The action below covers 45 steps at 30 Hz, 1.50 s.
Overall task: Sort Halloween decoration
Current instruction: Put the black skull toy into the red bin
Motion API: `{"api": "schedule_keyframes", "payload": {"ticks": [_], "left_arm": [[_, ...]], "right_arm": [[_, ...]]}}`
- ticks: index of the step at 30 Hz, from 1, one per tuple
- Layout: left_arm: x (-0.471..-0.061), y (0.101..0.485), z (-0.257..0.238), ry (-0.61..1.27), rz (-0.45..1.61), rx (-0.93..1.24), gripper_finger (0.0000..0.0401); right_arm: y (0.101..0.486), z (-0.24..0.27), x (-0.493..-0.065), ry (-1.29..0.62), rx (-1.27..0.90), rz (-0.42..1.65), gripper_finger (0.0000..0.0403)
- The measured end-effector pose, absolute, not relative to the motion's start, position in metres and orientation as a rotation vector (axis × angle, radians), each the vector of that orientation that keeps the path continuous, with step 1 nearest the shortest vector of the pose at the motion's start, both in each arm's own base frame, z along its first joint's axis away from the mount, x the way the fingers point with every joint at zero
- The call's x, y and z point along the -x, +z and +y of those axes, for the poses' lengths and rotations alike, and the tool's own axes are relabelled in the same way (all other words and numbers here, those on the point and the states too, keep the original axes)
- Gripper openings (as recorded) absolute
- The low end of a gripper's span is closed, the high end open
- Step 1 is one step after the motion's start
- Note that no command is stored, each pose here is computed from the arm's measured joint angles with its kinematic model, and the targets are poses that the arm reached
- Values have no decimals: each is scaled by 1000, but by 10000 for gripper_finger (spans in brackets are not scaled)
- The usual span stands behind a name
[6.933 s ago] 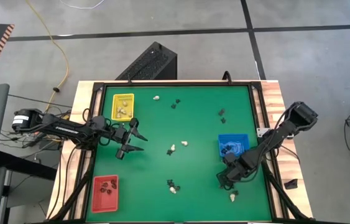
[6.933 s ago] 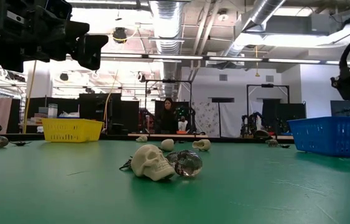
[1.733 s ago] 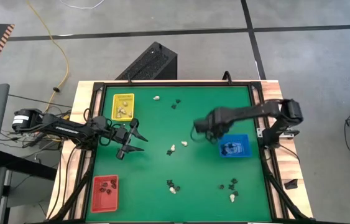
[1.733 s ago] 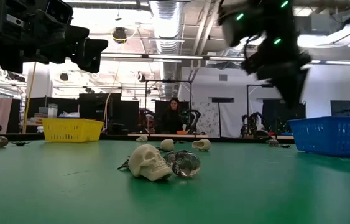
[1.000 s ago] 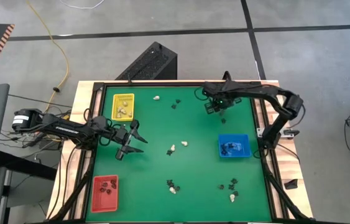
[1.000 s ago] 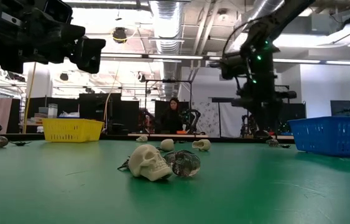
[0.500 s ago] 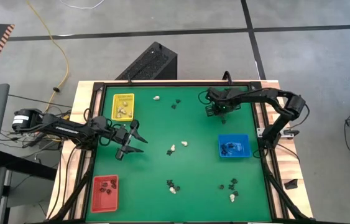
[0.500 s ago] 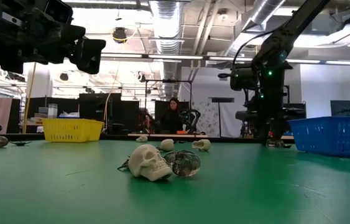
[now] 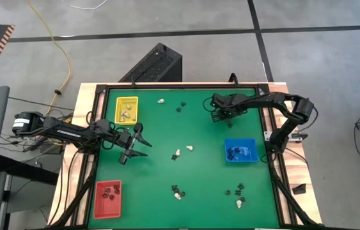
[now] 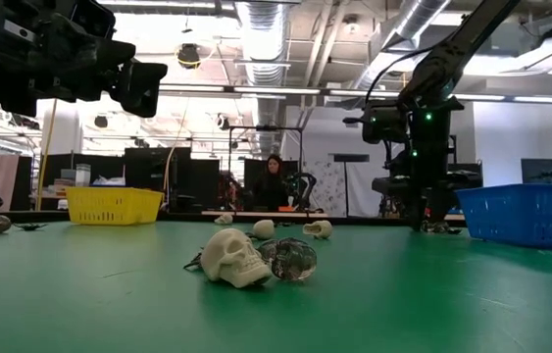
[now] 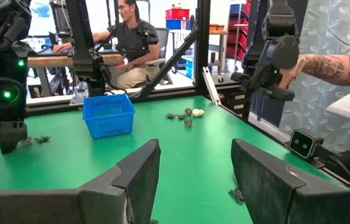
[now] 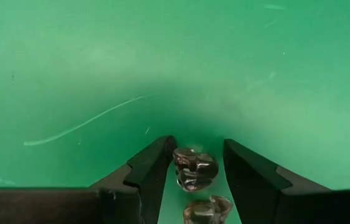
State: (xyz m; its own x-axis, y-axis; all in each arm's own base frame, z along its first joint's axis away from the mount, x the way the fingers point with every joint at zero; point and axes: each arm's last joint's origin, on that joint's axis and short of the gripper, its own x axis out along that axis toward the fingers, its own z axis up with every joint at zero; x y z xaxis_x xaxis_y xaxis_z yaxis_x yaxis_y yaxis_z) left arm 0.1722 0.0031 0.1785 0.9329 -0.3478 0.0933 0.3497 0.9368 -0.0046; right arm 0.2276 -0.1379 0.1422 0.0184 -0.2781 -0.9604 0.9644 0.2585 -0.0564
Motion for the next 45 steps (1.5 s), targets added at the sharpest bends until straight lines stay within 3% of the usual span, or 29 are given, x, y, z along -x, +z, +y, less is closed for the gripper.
{"api": "schedule_keyframes", "payload": {"ticks": [9, 19, 27, 36, 45], "left_arm": [[-172, 178, 3, -357, -92, 21, 190], [-172, 178, 3, -357, -92, 21, 190], [-172, 178, 3, -357, -93, 14, 190], [-173, 178, 4, -322, -96, 1, 190], [-173, 179, 6, -239, -98, 6, 190]], "right_arm": [[141, -135, -226, -1141, -800, 1161, 185], [141, -134, -226, -1134, -798, 1174, 121], [152, -126, -241, -1082, -718, 1178, 128], [208, -89, -301, -849, -602, 996, 124], [256, 28, -364, -294, -381, 523, 124]]}}
